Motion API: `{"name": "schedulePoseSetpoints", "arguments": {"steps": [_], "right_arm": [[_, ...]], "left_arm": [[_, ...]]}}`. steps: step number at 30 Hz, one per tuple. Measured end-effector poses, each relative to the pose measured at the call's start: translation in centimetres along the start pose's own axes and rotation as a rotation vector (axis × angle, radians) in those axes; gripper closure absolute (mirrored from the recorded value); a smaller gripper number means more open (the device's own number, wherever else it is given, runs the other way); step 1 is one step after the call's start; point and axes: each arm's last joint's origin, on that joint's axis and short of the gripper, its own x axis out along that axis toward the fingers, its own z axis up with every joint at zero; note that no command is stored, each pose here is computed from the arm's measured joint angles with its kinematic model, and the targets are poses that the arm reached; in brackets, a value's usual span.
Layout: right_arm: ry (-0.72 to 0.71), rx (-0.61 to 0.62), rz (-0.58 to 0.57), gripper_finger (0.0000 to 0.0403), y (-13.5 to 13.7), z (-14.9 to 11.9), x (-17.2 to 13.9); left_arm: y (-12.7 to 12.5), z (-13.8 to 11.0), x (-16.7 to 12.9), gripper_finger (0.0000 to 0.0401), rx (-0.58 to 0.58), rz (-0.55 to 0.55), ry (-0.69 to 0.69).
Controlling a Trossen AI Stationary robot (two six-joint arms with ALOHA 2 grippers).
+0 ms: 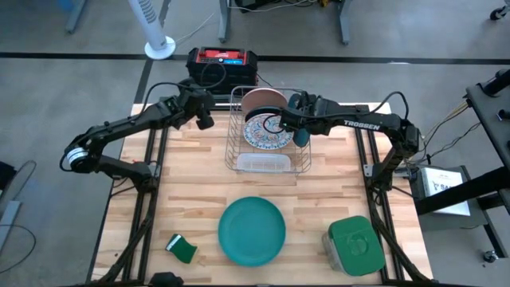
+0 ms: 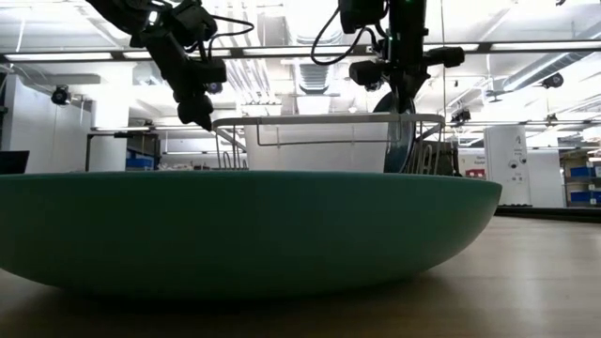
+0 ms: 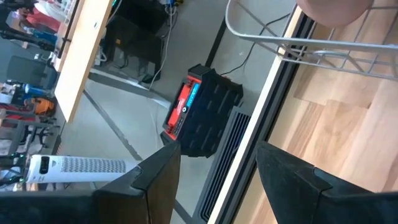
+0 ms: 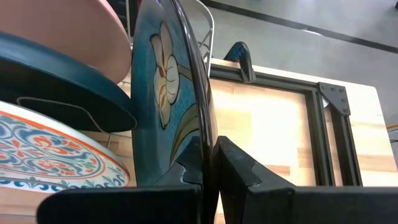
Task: Sort dishes
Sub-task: Put the blue plate in the dishwasher rack
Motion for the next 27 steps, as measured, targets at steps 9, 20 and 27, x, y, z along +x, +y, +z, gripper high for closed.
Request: {"name": "schedulePoseSetpoints", "arguments": {"steps": [9, 20, 27], "right_arm": [[0.054, -0.001, 0.024, 0.0390, 0.09, -0.22, 0.04], [0.050, -0.004, 0.024, 0.0379, 0.10, -0.21, 0.04], [0.039, -0.004, 0.017, 0.0338, 0.05, -0.15, 0.06]], "left_arm": [[-0.06, -0.08, 0.00, 0.0200, -0.003, -0.007, 0.007], [-0.06, -0.08, 0.00, 0.0200, -0.010, -0.007, 0.007], [-0.07, -0.09, 0.00, 0.0200, -0.014, -0.008, 0.008]]}}
